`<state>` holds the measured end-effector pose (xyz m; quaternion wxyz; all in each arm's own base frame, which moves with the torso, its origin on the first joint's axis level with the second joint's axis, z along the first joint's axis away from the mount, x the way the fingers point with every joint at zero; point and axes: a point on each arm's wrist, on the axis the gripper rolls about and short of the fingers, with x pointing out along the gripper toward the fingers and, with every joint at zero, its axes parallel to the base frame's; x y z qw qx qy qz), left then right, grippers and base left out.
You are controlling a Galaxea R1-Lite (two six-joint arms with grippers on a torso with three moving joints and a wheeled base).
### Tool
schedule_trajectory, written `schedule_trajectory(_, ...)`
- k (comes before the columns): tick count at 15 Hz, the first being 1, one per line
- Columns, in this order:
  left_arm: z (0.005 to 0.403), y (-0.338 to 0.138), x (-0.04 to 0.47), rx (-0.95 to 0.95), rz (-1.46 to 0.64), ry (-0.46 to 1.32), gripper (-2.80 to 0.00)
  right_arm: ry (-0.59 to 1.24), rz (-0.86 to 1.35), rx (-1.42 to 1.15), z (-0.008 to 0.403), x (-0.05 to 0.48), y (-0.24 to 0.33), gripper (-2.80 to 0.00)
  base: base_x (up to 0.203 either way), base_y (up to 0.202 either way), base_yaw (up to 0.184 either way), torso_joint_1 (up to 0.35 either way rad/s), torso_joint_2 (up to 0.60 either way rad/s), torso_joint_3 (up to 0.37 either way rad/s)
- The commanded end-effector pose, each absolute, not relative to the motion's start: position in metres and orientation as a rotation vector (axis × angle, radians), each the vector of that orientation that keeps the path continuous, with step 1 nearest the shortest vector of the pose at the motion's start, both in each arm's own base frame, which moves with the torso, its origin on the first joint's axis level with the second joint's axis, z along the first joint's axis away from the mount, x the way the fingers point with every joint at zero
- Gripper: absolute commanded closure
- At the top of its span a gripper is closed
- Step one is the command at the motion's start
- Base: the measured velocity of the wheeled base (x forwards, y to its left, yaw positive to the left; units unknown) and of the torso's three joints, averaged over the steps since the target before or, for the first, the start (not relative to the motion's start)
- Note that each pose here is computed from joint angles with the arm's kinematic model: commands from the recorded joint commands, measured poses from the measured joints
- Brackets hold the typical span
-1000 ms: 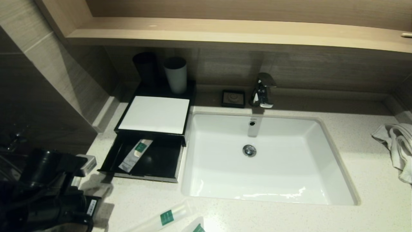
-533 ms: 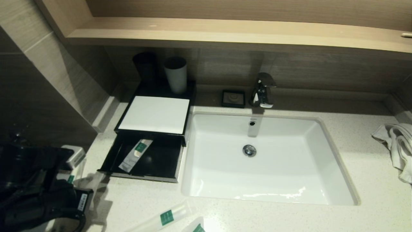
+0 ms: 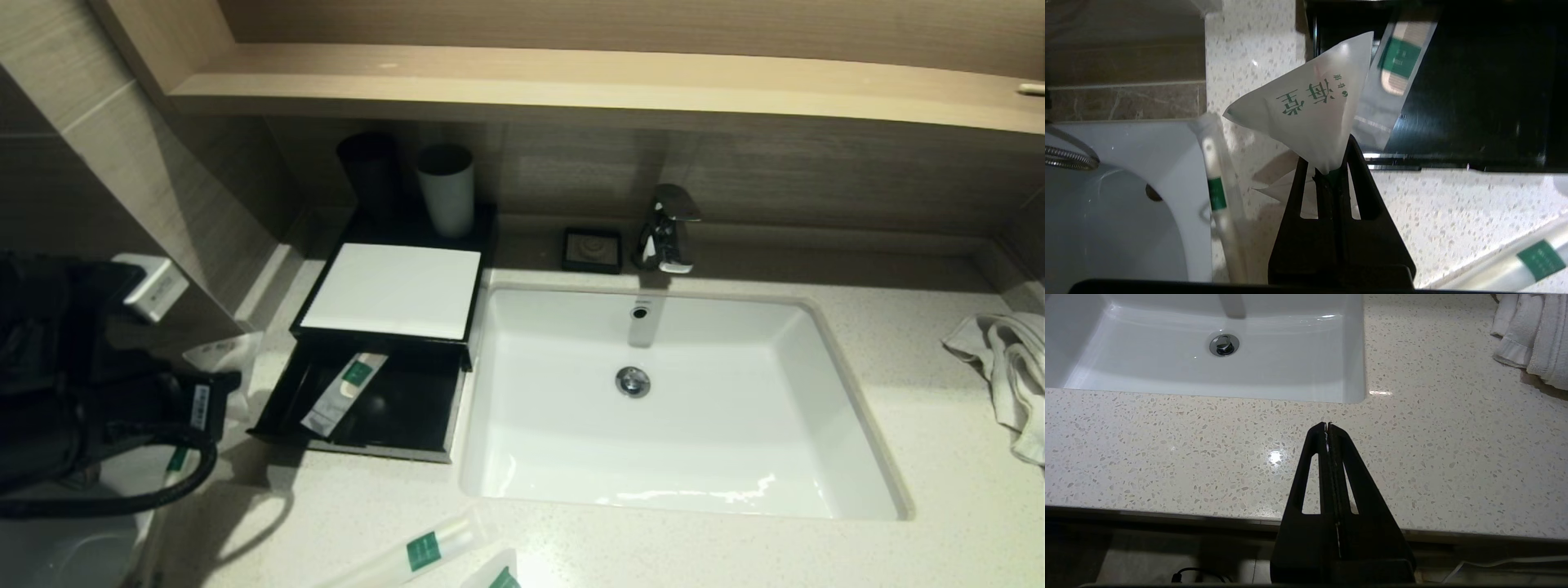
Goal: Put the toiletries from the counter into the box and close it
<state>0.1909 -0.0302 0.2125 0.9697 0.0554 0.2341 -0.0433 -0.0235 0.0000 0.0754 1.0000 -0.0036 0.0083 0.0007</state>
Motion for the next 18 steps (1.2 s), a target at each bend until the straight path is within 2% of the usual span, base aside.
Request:
schedule_trajectory(1,0.213,-0.037,0.224,0.098,-0.09,0.499,0.0,0.017,0.001,-0.008,0.075,-0.024,0.0,0.0,0.0,0.0,0.0,0.0,0.0,0.0)
schedule_trajectory(5,0.214,-0.046,0.264,0.087,-0.097,0.499,0.0,0.017,0.002,-0.008,0.075,-0.024,0.0,0.0,0.0,0.0,0.0,0.0,0.0,0.0)
schedule_trajectory(11,0.193,-0.049,0.272,0.07,-0.142,0.535,0.0,0.017,0.002,-0.008,0.075,-0.024,0.0,0.0,0.0,0.0,0.0,0.0,0.0,0.0)
schedule_trajectory(18,0.195,-0.048,0.268,0.067,-0.142,0.529,0.0,0.017,0.002,-0.009,0.075,-0.024,0.0,0.0,0.0,0.0,0.0,0.0,0.0,0.0)
